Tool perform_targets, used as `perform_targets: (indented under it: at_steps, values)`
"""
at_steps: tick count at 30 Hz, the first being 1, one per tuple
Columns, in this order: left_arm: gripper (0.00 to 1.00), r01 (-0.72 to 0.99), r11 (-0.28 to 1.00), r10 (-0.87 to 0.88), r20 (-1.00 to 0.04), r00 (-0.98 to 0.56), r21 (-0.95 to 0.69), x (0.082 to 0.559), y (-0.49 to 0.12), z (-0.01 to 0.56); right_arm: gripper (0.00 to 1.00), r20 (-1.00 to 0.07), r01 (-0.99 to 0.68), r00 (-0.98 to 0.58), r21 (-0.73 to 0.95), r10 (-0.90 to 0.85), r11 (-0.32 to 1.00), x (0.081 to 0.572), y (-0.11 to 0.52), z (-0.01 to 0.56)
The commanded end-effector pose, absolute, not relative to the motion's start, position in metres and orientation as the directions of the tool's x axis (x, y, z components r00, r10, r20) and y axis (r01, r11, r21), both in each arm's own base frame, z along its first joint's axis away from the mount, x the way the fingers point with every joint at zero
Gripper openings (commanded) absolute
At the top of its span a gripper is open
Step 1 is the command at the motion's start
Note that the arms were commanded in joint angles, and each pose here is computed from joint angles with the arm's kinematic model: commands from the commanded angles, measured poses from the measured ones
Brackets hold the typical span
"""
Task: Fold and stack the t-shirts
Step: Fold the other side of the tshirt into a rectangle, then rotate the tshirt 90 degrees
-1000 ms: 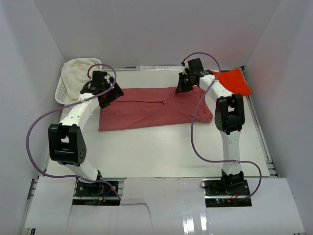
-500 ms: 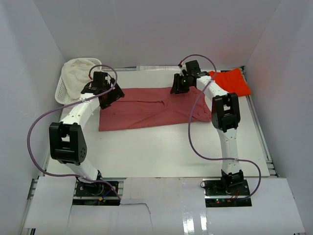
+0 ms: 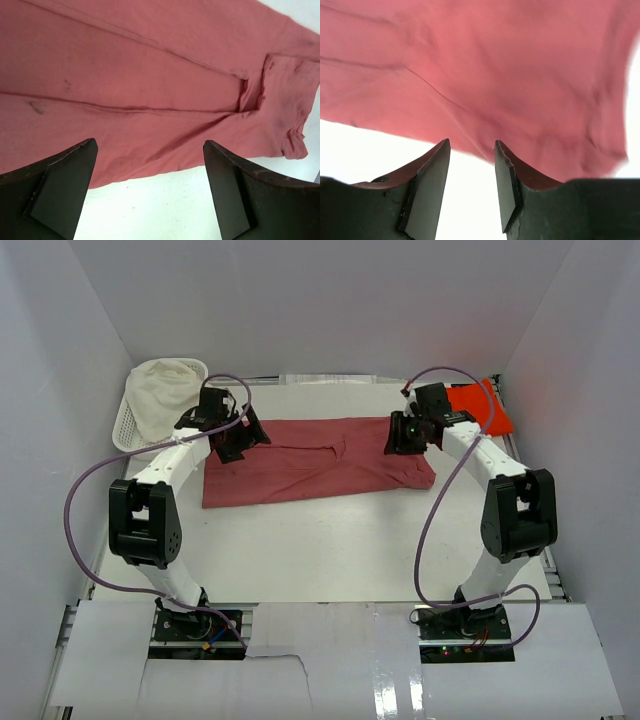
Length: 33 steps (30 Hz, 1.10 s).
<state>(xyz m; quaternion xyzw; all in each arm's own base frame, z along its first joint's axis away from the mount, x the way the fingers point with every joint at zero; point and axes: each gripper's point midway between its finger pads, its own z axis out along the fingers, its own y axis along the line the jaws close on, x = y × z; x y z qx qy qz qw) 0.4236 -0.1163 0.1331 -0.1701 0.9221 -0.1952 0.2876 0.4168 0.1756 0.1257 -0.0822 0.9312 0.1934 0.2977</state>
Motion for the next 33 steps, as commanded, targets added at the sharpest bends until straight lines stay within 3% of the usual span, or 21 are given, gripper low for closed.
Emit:
perform_targets:
  at_steps: [1, 6, 14, 26, 30, 33]
  values:
    - [0.98, -0.18, 0.861, -0.407, -0.433, -0.804, -0.476, 0.409, -0.125, 0.122, 0.47, -0.512, -0.131, -0.859, 0.261, 0.022, 0.956, 0.391, 0.124, 0.103]
    - [0.98, -0.238, 0.848, -0.447, -0.399, -0.801, -0.473, 0.386, -0.119, 0.102, 0.48, -0.479, -0.038, -0.876, 0.178, 0.053, 0.983, 0.365, 0.085, 0.093]
    - [0.98, -0.347, 0.822, -0.53, -0.382, -0.757, -0.452, 0.354, -0.104, 0.079, 0.48, -0.455, -0.001, -0.888, 0.152, 0.069, 0.988, 0.366, 0.073, 0.083]
    - [0.98, -0.51, 0.801, -0.597, -0.375, -0.709, -0.313, 0.357, -0.077, 0.037, 0.43, -0.424, 0.05, -0.901, 0.099, 0.087, 0.994, 0.375, 0.059, 0.05]
    - [0.98, -0.53, 0.794, -0.607, -0.359, -0.709, -0.297, 0.36, -0.076, 0.028, 0.32, -0.414, 0.042, -0.906, 0.119, 0.088, 0.992, 0.383, 0.063, 0.043]
    - [0.98, -0.544, 0.79, -0.613, -0.366, -0.7, -0.281, 0.363, -0.073, 0.026, 0.15, -0.406, 0.04, -0.911, 0.098, 0.077, 0.994, 0.384, 0.06, 0.038]
